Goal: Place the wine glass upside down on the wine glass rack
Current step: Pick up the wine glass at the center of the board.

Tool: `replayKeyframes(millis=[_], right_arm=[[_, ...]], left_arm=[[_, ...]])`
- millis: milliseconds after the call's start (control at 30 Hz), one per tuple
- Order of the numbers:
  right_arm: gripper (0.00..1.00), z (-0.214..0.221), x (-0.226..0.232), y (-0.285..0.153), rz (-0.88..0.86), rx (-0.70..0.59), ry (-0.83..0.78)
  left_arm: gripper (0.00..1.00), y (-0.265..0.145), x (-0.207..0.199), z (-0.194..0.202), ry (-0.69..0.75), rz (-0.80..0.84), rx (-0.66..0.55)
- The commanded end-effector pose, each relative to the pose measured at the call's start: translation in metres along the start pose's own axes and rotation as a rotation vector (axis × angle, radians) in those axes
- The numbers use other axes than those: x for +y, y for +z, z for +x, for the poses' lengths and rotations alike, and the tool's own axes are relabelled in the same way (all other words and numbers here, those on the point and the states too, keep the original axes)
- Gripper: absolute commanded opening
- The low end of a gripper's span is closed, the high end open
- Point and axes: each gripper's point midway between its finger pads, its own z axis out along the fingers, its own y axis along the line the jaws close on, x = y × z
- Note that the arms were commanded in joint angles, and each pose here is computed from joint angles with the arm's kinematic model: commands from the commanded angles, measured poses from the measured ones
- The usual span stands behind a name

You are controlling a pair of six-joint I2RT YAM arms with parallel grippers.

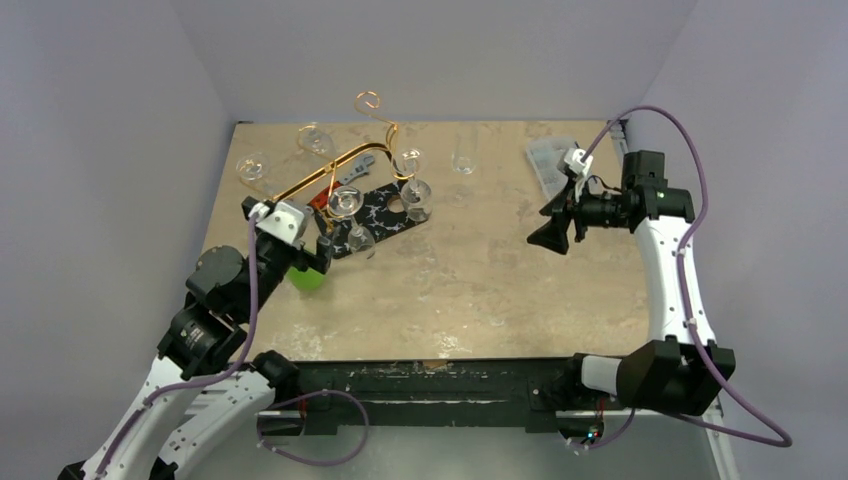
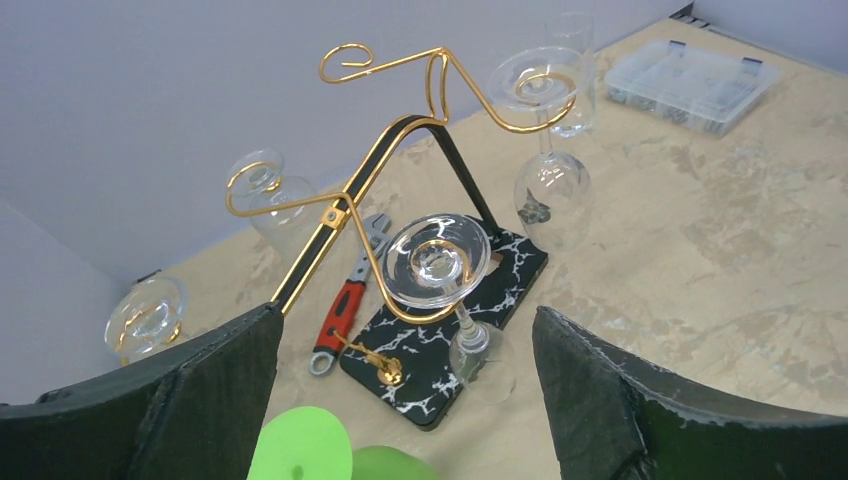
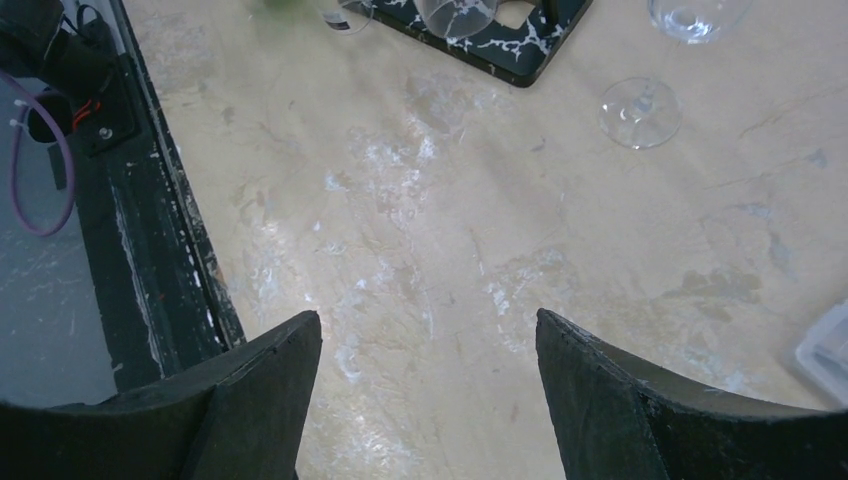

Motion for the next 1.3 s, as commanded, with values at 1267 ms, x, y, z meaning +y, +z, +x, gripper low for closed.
replayKeyframes(millis=[1267], right_arm=[[0.77,-0.139,-0.053,0.07,0.12,0.044,-0.094]], left_arm=[[0.93,0.002,-0.011,-0.001,-0.13,0.046,-0.048]])
